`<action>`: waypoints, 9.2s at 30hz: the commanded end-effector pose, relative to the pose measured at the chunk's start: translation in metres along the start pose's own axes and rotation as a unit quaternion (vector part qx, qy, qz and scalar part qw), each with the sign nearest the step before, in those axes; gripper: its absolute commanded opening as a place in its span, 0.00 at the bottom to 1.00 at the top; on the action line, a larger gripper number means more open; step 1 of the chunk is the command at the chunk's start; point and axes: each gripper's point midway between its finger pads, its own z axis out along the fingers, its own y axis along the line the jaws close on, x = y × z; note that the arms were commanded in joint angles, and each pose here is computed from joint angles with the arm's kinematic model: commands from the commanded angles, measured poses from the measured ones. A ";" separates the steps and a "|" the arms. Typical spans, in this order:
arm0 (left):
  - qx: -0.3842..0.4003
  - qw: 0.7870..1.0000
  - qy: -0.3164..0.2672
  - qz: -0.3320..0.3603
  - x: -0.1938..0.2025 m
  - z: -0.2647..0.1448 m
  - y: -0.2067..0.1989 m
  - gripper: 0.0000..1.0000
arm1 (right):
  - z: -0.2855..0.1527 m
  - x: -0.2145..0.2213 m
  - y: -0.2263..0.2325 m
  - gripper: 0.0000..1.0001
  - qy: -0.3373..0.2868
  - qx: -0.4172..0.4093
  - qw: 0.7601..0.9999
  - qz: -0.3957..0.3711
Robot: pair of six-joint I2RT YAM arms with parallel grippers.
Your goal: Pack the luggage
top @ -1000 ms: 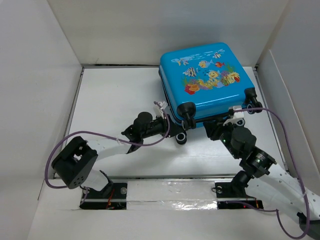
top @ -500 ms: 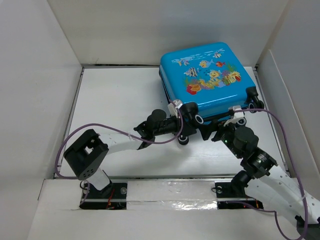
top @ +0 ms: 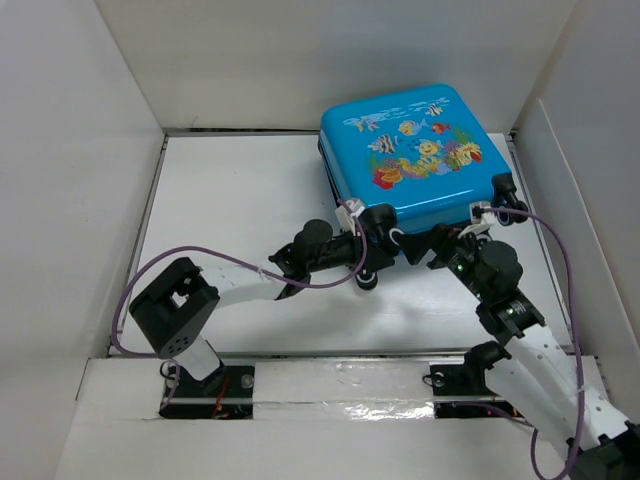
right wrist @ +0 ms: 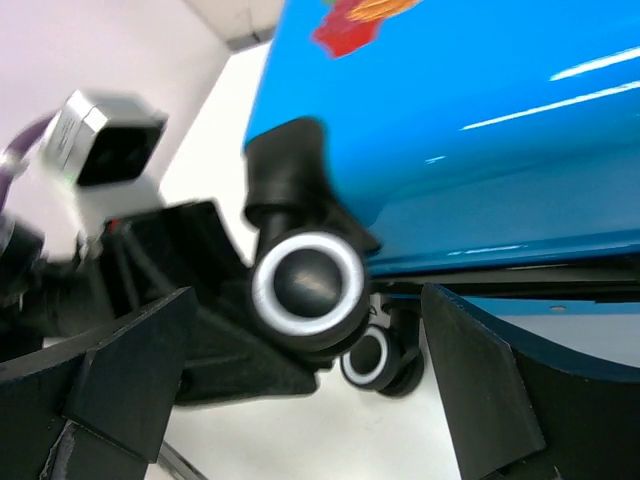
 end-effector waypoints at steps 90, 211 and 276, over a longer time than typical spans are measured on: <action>-0.188 0.967 -0.154 0.075 -0.039 -0.004 0.082 0.46 | 0.033 0.026 0.028 0.92 0.091 -0.227 0.962 0.118; -0.213 0.938 -0.254 0.104 -0.051 -0.032 0.079 0.00 | 0.056 0.012 -0.002 0.26 0.103 0.188 0.954 -0.212; -0.434 0.856 -0.269 0.084 -0.136 -0.111 0.225 0.22 | 0.031 0.084 -0.001 0.00 0.255 0.144 0.917 -0.270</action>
